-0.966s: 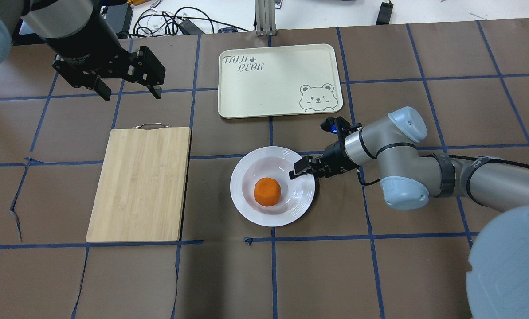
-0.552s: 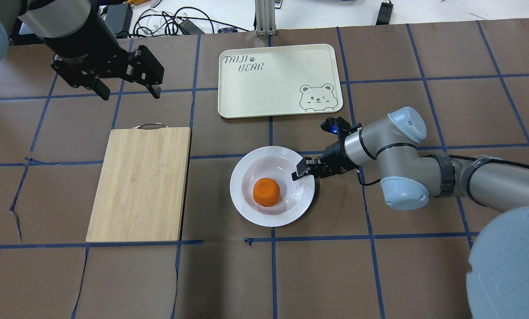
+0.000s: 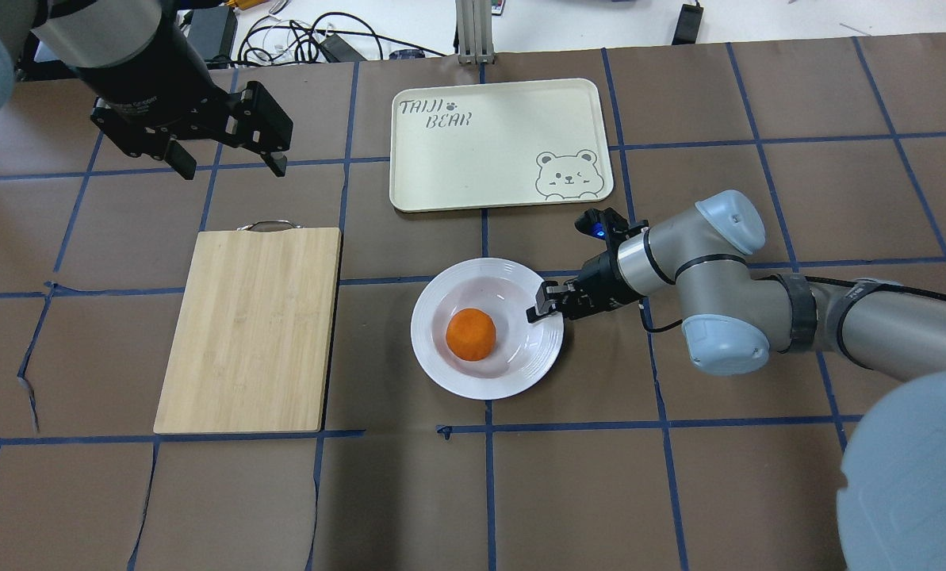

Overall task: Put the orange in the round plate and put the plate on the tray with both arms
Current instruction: 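Slide the plate with the right gripper onto the bear-printed tray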

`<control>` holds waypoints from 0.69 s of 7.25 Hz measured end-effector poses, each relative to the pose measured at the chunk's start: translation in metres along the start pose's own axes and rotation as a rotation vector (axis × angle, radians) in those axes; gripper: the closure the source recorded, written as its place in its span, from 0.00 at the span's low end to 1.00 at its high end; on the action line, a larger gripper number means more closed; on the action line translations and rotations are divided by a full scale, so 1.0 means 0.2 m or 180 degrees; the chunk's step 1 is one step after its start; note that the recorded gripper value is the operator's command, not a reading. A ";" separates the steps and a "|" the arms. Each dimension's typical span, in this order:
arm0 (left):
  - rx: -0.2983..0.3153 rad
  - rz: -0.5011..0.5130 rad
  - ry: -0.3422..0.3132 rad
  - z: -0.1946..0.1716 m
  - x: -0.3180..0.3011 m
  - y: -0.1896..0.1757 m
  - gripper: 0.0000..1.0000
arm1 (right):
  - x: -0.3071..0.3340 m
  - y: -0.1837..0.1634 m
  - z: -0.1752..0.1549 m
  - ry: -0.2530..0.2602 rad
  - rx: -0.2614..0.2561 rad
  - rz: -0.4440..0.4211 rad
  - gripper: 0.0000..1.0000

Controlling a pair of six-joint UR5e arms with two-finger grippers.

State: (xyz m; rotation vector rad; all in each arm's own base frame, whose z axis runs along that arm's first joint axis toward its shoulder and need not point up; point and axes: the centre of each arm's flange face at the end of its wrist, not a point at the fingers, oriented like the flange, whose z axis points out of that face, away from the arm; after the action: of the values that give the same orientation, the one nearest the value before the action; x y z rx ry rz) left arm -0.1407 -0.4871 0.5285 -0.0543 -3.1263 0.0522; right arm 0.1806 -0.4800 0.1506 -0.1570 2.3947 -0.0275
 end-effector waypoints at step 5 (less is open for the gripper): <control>-0.0002 -0.0001 -0.0004 0.00 0.00 0.00 0.00 | -0.13 -0.41 -0.27 0.0033 0.0387 0.0060 1.00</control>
State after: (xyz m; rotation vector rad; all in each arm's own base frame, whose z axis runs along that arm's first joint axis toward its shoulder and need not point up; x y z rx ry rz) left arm -0.1405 -0.4867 0.5284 -0.0540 -3.1275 0.0514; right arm 0.1722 -0.5595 0.2123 -0.0774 2.3967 -0.1652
